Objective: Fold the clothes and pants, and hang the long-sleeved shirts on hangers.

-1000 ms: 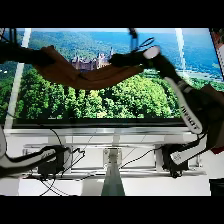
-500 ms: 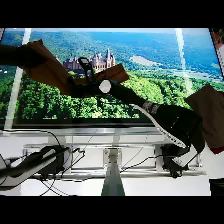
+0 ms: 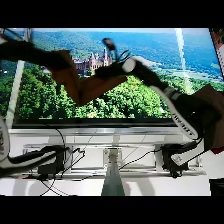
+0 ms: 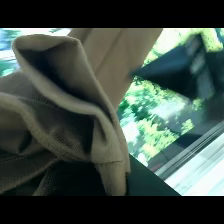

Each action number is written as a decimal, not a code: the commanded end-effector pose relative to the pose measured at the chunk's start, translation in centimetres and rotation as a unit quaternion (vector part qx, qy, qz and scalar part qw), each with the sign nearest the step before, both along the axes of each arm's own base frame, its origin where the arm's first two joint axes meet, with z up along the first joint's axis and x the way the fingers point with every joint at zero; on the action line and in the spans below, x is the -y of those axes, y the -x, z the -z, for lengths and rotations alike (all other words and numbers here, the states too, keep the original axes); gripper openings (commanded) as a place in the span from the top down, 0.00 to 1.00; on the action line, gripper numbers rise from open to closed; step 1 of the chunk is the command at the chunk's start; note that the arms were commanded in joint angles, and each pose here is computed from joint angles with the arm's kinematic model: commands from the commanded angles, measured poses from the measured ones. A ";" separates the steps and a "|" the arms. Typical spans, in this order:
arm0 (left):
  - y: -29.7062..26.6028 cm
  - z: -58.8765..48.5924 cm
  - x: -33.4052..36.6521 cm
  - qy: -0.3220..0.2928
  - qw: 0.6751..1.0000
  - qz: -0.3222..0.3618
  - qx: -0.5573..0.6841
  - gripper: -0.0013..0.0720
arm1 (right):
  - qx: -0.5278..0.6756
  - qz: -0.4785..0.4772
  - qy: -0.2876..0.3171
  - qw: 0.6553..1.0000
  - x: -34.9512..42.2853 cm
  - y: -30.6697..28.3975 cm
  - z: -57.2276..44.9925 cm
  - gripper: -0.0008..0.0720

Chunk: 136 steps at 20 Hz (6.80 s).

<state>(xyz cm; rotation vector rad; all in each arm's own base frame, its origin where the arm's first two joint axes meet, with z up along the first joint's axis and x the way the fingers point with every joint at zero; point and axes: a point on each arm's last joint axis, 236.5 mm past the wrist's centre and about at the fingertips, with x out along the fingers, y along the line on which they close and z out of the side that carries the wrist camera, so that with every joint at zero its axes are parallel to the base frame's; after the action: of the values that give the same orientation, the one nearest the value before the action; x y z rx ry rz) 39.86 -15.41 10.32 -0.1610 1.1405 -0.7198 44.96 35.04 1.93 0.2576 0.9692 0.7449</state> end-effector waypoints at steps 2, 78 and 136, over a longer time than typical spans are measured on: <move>-5.7 5.6 9.5 0.055 0.998 -0.021 0.030 0.96 | -0.030 0.064 0.019 0.997 11.1 -3.5 -1.1 0.97; -8.2 8.8 -3.4 -0.095 0.991 -0.089 0.035 0.96 | -0.211 -0.084 -0.074 0.971 6.9 -1.9 11.9 0.61; -0.1 -15.6 -3.9 -0.052 0.951 -0.101 0.289 0.96 | 0.160 0.008 0.283 0.946 17.5 5.3 -22.0 0.97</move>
<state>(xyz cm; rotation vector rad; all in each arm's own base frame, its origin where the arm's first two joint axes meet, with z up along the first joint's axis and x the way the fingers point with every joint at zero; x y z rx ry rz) 40.00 -11.57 25.90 0.0262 0.5881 -0.4763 42.09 10.78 23.88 -0.1326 0.8667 0.2510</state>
